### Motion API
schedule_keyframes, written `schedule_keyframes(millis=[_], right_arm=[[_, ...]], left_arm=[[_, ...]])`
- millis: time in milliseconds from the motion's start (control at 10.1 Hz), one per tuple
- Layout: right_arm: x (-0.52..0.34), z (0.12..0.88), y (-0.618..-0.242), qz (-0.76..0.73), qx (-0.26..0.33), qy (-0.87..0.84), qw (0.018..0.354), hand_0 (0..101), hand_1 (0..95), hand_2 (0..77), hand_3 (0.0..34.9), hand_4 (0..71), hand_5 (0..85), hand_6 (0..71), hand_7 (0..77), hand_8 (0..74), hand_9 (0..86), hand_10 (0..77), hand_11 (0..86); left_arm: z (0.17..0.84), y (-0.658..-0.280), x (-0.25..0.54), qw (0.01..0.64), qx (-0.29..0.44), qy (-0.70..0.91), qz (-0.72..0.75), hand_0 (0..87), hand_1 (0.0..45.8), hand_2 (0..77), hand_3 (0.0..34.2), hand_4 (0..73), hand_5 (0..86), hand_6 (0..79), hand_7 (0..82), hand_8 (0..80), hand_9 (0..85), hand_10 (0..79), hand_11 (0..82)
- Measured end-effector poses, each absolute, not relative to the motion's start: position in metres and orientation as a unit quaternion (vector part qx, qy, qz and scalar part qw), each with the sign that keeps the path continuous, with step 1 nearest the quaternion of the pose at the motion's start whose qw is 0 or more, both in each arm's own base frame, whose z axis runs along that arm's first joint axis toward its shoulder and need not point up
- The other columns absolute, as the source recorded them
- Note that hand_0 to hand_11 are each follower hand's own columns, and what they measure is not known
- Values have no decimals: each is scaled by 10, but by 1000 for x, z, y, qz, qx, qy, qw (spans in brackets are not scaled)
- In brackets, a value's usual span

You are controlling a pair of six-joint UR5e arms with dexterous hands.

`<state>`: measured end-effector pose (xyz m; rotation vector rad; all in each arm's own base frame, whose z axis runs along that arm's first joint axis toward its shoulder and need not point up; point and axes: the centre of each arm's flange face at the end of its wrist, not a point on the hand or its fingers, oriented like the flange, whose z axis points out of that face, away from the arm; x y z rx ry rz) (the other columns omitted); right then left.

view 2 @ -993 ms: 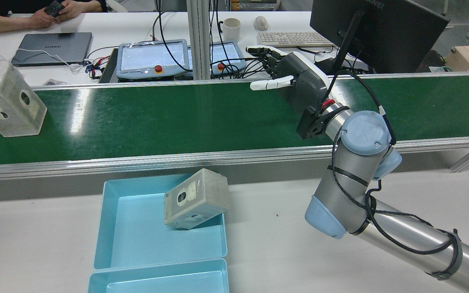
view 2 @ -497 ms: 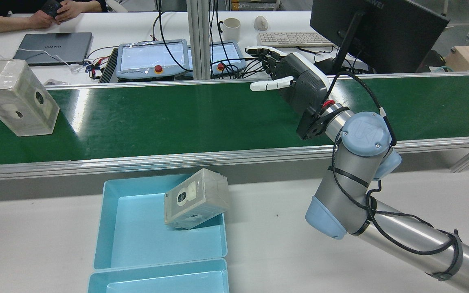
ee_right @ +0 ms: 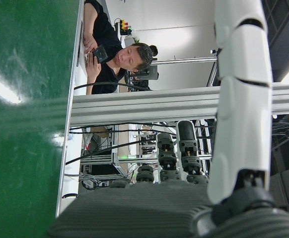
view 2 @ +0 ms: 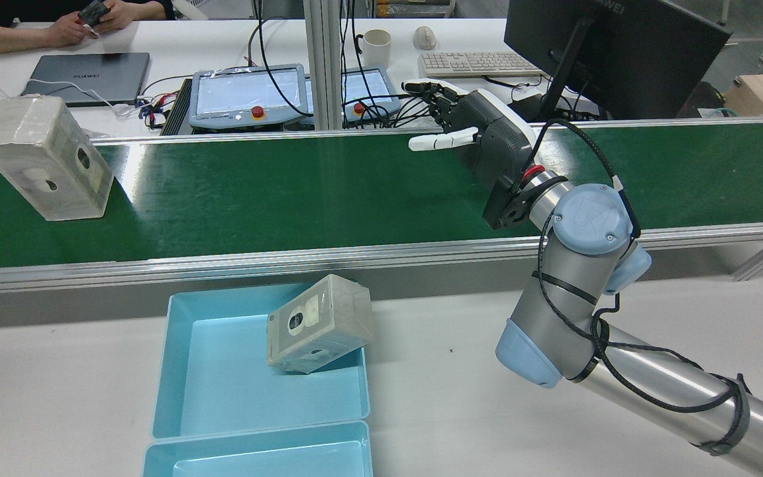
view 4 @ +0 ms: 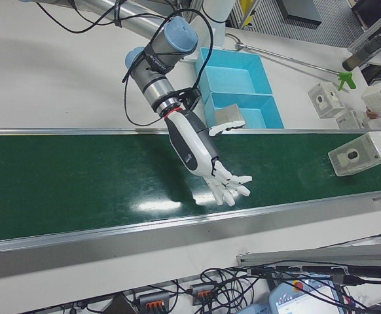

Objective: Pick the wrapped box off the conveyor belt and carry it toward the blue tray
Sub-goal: 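Hold the right hand open over the belt as the wrapped box approaches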

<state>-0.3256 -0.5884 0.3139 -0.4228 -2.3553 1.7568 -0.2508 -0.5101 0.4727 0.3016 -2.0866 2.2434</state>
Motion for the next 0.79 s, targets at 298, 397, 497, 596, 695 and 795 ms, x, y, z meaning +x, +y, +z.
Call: schedule_keyframes(millis=[298,397,497,596,695,795], right_arm=[[-326,314,-588,590,-141,-790,87,479,147,114,4,109,273,71,71,22,54,0,5],[-326,315,-588,590,-141,-790,88,478,153,114,7,109,273,71,71,22,54,0,5],[-326,315,-588,590,-140,-790,88,479,153,114,0,109,273,71,71,22,54,0,5],[-326,315,-588,590,-140,-790,89,479,153,114,0,109,273,71,71,16,54,0,5],[-326,315,-588,590,-140,-790,89,479,153,114,0,109,273,71,71,22,54,0,5],[-326,314,-588,590,-140,-790,88,479,153,114,0,109,267,71,71,22,54,0,5]], left_arm=[[473,-510,-251,31,98,-677,728,0,0,5,0,0,11,5,0,5,5,5,5],[473,-510,-251,32,98,-677,728,0,0,5,0,0,11,5,0,5,5,5,5],[473,-510,-251,31,98,-677,728,0,0,5,0,0,11,5,0,5,5,5,5],[473,-510,-251,31,98,-677,728,0,0,5,0,0,11,5,0,5,0,5,5],[473,-510,-251,32,98,-677,728,0,0,11,0,0,11,5,5,5,5,5,5],[473,-510,-251,31,98,-677,728,0,0,11,0,0,11,5,5,5,5,5,5]])
